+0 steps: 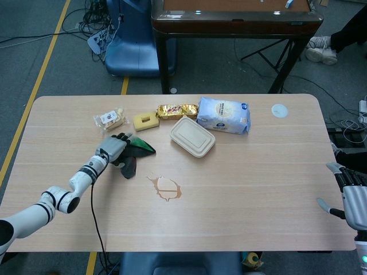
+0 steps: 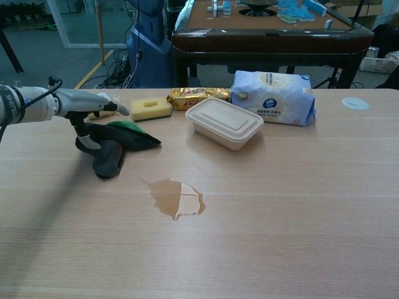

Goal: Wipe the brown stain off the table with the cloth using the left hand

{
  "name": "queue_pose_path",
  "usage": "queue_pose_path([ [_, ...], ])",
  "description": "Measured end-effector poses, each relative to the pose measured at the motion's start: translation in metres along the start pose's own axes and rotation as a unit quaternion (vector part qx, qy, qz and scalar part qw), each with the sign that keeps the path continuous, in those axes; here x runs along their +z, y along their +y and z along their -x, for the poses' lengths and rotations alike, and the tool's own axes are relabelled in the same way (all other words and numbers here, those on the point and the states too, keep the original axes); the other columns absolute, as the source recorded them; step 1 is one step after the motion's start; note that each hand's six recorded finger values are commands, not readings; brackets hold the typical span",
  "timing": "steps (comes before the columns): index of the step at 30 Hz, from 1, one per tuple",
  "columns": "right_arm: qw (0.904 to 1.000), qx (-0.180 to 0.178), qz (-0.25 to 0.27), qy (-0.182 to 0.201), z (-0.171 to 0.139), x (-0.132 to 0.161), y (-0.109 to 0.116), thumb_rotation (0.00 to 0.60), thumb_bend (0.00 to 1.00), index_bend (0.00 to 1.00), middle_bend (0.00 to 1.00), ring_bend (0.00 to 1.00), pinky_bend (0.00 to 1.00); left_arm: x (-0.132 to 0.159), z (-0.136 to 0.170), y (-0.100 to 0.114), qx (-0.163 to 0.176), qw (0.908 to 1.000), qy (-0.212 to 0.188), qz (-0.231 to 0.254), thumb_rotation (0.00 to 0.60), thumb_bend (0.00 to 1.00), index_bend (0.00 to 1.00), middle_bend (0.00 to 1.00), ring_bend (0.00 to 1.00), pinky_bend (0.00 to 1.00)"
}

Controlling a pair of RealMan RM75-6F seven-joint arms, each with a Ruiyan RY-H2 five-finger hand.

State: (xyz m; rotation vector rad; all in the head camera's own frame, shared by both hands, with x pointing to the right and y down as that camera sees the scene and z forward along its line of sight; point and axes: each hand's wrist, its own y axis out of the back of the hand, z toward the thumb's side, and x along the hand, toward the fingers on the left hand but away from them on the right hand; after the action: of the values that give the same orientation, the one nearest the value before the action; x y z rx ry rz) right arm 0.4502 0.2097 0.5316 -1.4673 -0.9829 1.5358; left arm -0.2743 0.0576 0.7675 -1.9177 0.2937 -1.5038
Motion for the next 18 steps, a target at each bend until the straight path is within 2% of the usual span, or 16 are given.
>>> queue_pose_path([
  [6,1.0,0.003,0.003,-0.003,0.0,-0.003,-0.002,0.6,0.24,0.15,0.2,0.23,0.28,0.007,-0.01,-0.005,-0.011,0.9998,0.002,-0.014,0.6,0.22,0.03,0.0,0.0,0.15],
  [10,1.0,0.003,0.005,-0.008,-0.002,-0.006,-0.002,0.6,0.24,0.15,0.2,0.23,0.28,0.007,-0.015,-0.009,-0.018,0.9995,0.009,-0.025,0.6,0.22,0.14,0.01,0.06,0.18],
  [13,0.9999,0.002,0.006,-0.01,-0.003,-0.008,-0.001,0.6,0.24,0.15,0.2,0.23,0.28,0.007,-0.017,-0.014,-0.024,0.9993,0.013,-0.027,0.6,0.22,0.24,0.09,0.16,0.32],
  [18,0.9999,0.003,0.008,-0.008,-0.003,-0.007,-0.002,0.6,0.24,0.15,0.2,0.23,0.28,0.007,-0.015,-0.021,-0.026,0.9994,0.014,-0.017,0.6,0.22,0.44,0.31,0.36,0.63],
])
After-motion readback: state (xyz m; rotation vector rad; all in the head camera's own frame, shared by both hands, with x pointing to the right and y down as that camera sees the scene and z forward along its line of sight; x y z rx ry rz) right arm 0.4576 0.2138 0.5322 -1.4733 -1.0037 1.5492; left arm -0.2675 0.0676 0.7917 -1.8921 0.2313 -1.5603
